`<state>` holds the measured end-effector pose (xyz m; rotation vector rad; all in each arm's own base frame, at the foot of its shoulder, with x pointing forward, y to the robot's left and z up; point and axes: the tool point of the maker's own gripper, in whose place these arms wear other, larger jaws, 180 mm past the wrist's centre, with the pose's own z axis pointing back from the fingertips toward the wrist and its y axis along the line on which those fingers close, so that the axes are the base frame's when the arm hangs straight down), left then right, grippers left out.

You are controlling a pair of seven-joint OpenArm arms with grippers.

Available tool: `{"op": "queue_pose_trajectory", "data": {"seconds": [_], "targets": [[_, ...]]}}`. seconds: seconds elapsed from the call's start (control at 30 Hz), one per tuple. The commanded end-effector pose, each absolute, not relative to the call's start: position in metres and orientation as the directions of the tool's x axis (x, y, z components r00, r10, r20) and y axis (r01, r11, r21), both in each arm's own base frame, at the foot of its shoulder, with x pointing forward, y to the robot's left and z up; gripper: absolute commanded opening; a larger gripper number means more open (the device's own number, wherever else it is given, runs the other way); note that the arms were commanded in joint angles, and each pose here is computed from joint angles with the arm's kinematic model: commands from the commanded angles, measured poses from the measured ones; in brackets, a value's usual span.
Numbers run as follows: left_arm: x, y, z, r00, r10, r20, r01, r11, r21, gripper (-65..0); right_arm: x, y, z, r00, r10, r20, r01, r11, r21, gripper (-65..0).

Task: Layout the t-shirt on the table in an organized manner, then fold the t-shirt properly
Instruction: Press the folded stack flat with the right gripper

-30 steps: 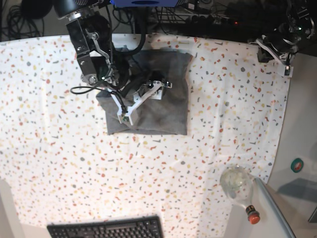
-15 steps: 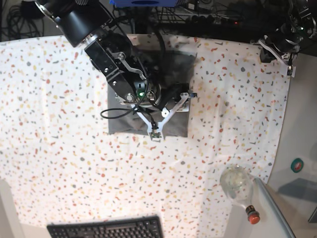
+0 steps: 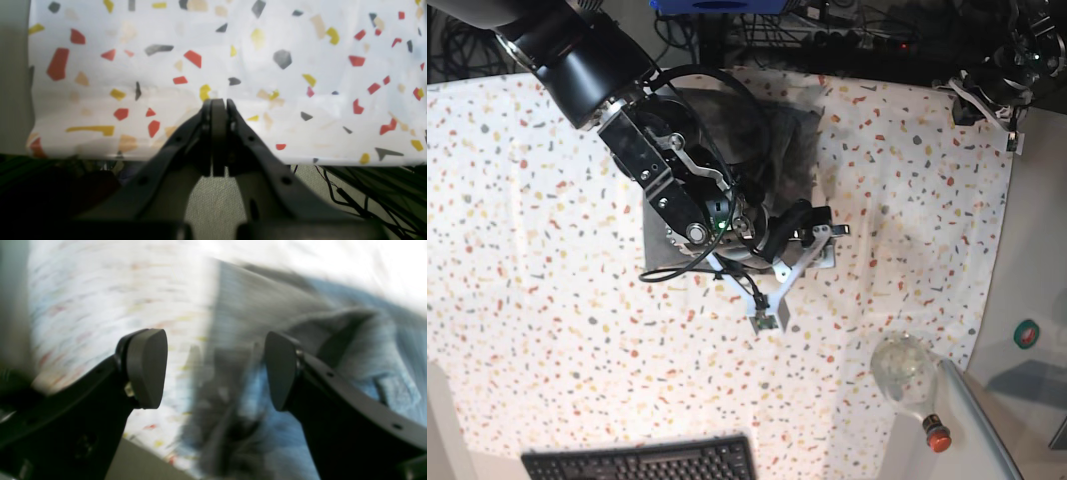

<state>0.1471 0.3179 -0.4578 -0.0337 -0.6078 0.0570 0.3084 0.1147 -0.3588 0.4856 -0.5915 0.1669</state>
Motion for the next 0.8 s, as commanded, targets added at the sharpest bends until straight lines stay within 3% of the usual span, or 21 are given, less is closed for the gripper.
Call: {"op": "queue_pose_trajectory", "data": {"seconds": [0.0, 0.2, 0.33, 0.4, 0.5, 0.57, 0.6, 0.77], "targets": [[0.158, 0.323, -0.448, 0.794, 0.052, 0.605, -0.036, 0.999, -0.04, -65.0, 0.326, 0.112, -0.329, 0.758, -0.011, 0.652, -0.316, 0.868, 0.383, -21.9], [0.152, 0.327, -0.458, 0.809, 0.078, 0.583, -0.058, 0.997, -0.053, -65.0, 0.304, 0.081, -0.288, 0.715, 0.025, 0.699, -0.386, 0.848, 0.365, -22.4], [0.155, 0.327, -0.458, 0.806, 0.082, 0.586, -0.061, 0.997, -0.055, -65.0, 0.303, 0.035, -0.319, 0.77, -0.044, 0.637, -0.239, 0.905, 0.351, -23.0], [0.157, 0.327, -0.458, 0.804, 0.084, 0.589, -0.062, 0.996, -0.057, -65.0, 0.304, 0.017, -0.346, 0.802, -0.071, 0.593, -0.165, 0.928, 0.334, -28.7], [0.163, 0.325, -0.456, 0.796, 0.083, 0.599, -0.06, 0.996, -0.06, -65.0, 0.311, 0.005, -0.374, 0.802, -0.079, 0.591, -0.12, 0.949, 0.291, -46.2], [0.166, 0.325, -0.455, 0.792, 0.085, 0.605, -0.06, 0.996, -0.061, -65.0, 0.313, 0.002, -0.389, 0.802, -0.078, 0.592, -0.104, 0.958, 0.268, -61.2], [0.167, 0.325, -0.454, 0.79, 0.084, 0.608, -0.059, 0.996, -0.062, -65.0, 0.315, -0.002, -0.397, 0.8, -0.08, 0.595, -0.093, 0.962, 0.256, -65.0], [0.164, 0.325, -0.456, 0.794, 0.086, 0.602, -0.061, 0.996, -0.062, -65.0, 0.32, 0.011, -0.421, 0.822, -0.092, 0.562, -0.063, 0.966, 0.25, -65.0]]}}
